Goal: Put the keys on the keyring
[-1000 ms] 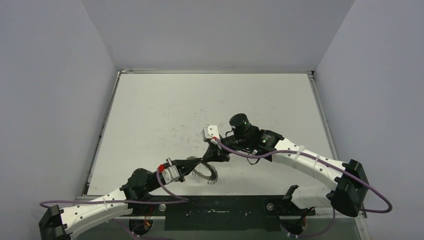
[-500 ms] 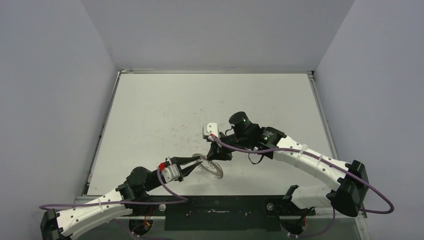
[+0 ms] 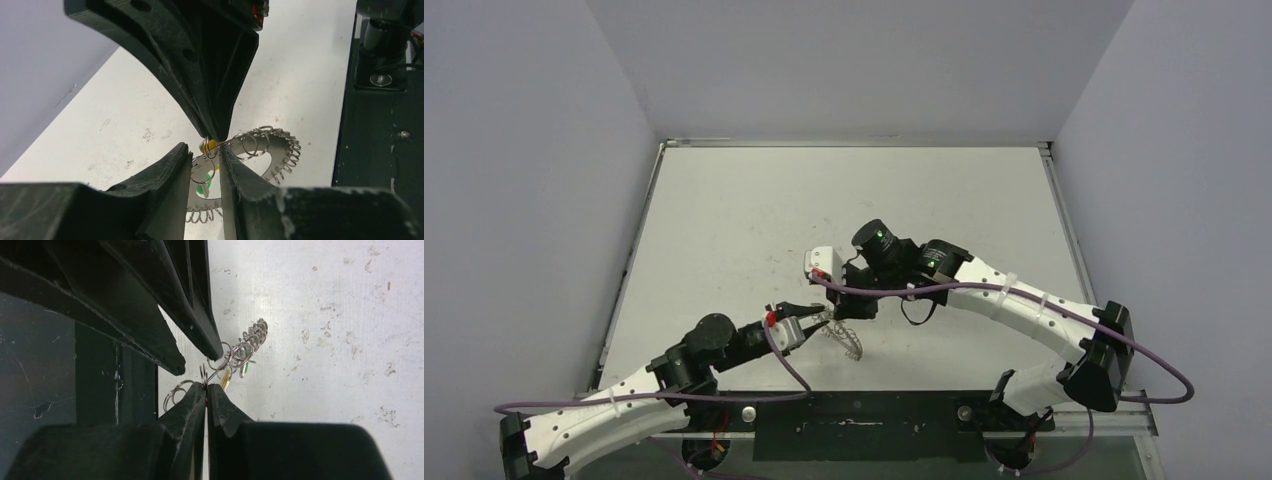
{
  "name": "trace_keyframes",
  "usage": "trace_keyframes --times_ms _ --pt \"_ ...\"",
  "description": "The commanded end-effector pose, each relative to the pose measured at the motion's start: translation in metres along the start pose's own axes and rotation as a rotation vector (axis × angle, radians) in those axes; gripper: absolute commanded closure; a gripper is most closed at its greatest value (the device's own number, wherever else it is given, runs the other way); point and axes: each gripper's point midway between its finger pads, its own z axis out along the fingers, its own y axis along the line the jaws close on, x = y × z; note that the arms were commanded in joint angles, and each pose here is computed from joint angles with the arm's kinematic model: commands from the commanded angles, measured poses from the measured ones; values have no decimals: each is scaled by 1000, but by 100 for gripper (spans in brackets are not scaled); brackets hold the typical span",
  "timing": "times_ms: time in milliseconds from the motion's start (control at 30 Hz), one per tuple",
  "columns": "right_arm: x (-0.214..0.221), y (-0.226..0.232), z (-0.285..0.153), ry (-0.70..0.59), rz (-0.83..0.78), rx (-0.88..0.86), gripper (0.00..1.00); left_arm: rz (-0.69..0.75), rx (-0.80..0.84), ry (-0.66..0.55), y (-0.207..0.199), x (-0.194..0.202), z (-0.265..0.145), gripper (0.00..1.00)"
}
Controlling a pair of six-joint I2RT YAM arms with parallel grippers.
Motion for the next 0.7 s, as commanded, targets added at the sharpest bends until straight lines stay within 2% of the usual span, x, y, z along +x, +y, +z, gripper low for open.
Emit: trace_keyframes --times_ms 0,200,467,667 --pt "-11 -5 -3 33 -13 44 100 41 34 56 0 -2 4 74" --pt "-17 -1 0 24 -22 38 100 51 71 92 -5 3 11 75" --pt "-17 2 4 31 -25 24 100 50 81 81 -6 3 20 84" --pt "-16 1 6 39 -27 21 100 45 79 72 -6 2 22 81"
